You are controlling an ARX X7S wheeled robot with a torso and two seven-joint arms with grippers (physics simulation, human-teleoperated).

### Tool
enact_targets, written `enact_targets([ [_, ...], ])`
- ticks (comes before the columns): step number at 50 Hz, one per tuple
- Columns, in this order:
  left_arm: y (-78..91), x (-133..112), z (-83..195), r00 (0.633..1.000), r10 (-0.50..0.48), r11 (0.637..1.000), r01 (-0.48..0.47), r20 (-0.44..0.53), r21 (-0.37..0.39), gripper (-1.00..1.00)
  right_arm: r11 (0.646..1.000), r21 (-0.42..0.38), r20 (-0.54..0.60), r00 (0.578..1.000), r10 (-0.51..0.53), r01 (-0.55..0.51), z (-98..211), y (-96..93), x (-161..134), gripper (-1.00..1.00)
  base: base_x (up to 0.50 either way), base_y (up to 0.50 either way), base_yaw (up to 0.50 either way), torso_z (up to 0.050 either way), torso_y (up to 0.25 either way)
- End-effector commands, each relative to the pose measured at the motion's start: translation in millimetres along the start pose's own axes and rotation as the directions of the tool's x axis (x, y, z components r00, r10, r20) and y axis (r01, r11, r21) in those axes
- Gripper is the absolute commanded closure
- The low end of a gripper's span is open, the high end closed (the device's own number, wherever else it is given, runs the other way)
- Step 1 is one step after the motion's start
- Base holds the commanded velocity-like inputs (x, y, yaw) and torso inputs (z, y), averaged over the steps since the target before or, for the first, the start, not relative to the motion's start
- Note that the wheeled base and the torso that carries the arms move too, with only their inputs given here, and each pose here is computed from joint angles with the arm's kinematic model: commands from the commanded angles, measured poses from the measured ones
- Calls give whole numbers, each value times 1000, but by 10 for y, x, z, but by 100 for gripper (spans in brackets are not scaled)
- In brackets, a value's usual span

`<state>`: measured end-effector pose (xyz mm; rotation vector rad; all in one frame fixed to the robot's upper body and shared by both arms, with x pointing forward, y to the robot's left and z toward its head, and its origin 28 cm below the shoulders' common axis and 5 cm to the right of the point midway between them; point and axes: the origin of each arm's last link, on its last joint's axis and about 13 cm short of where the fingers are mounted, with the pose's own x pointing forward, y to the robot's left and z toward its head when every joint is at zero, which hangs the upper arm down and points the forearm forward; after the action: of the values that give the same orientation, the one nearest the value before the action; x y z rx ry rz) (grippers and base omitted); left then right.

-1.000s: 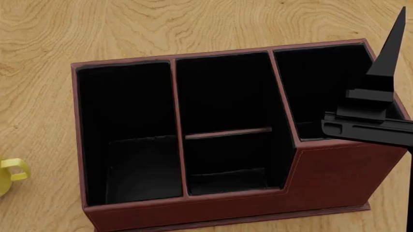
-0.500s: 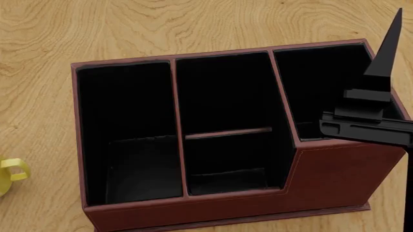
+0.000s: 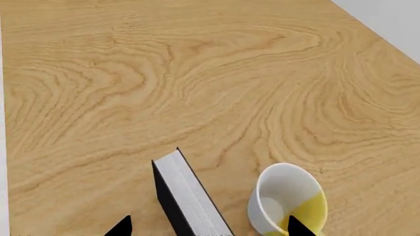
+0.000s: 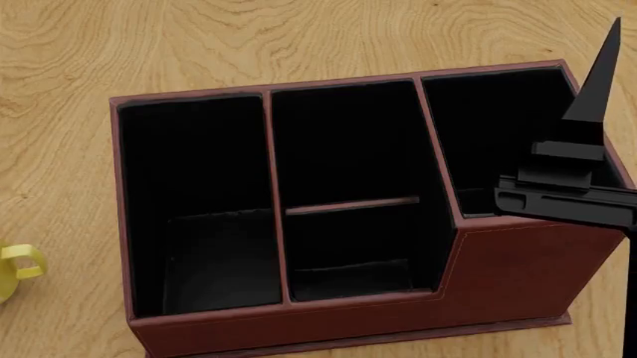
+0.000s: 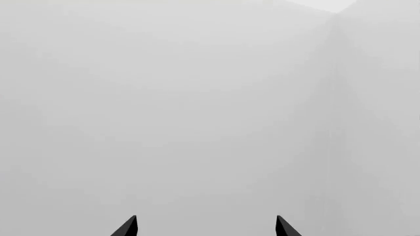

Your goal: Pick up the book and place it in the back compartment of the caddy.

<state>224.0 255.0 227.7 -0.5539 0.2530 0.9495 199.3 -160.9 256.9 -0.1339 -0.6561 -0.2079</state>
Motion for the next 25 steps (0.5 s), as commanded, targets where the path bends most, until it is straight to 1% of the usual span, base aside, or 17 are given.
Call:
enact_targets([
  [1, -43, 93, -69, 999, 18, 1000, -17, -31, 23, -100, 1000, -2, -2, 1000, 0, 0, -5, -3, -5, -100, 0, 0, 0, 0, 0],
  [8, -68, 136, -88, 999, 16, 999, -15, -43, 32, -100, 1000, -3, -3, 1000, 4, -4, -4, 8, -5, -100, 0, 0, 0, 0, 0],
  [25, -144, 338, -206, 996, 46, 997, -41, -81, 60, -100, 1000, -9, -5, 1000, 10, -10, -4, 26, 5, -100, 0, 0, 0, 0, 0],
])
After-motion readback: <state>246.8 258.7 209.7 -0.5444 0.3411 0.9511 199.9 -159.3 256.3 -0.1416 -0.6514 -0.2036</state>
